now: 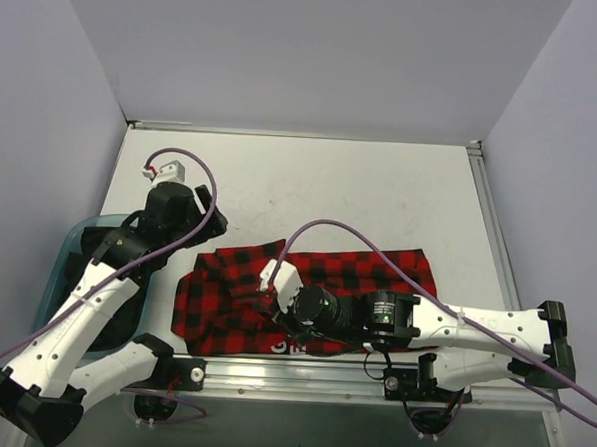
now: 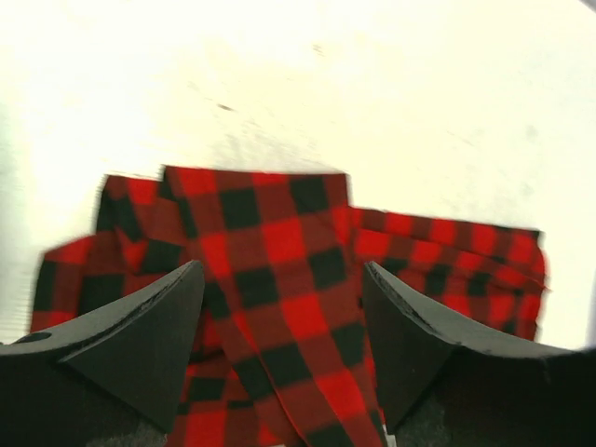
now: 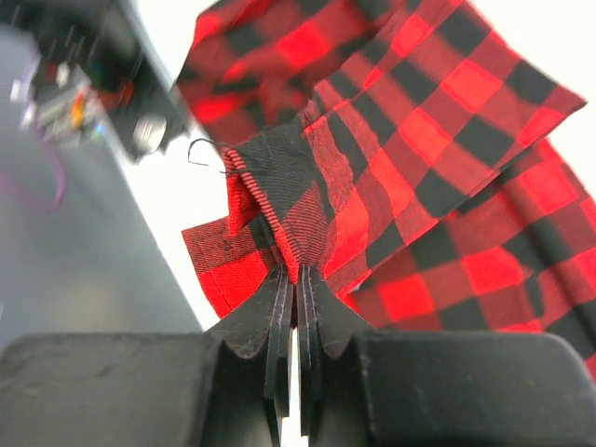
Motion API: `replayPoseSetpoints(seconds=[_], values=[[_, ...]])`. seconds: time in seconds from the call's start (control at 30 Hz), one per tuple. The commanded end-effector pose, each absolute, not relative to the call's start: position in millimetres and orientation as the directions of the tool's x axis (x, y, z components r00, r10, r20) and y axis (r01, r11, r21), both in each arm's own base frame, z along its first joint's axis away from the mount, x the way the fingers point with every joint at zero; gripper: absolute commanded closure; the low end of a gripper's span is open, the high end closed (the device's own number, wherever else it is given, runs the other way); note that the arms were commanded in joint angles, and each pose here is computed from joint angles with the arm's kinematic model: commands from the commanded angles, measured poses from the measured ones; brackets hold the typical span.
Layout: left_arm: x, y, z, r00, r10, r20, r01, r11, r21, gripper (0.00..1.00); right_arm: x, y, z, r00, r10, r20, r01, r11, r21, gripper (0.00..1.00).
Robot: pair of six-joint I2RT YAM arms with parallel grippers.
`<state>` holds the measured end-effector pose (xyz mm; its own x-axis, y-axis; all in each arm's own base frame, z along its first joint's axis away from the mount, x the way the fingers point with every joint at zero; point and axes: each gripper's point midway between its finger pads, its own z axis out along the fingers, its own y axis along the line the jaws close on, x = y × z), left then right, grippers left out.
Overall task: Fold and stack the long sleeve shirts
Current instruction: Fold the shirt
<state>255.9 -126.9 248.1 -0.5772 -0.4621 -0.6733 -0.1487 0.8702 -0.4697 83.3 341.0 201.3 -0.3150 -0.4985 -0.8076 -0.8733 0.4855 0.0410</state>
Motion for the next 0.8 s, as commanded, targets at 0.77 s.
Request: replayPoseSetpoints(seconds=[0.77], values=[[280.9, -113.7, 90.5, -0.818, -0.263, -0.511, -0.192, 0.963, -0.188, 0.23, -50.0, 284.6, 256.2, -0.348, -0.662, -0.664, -0.925, 0.128, 0.357, 1.0]])
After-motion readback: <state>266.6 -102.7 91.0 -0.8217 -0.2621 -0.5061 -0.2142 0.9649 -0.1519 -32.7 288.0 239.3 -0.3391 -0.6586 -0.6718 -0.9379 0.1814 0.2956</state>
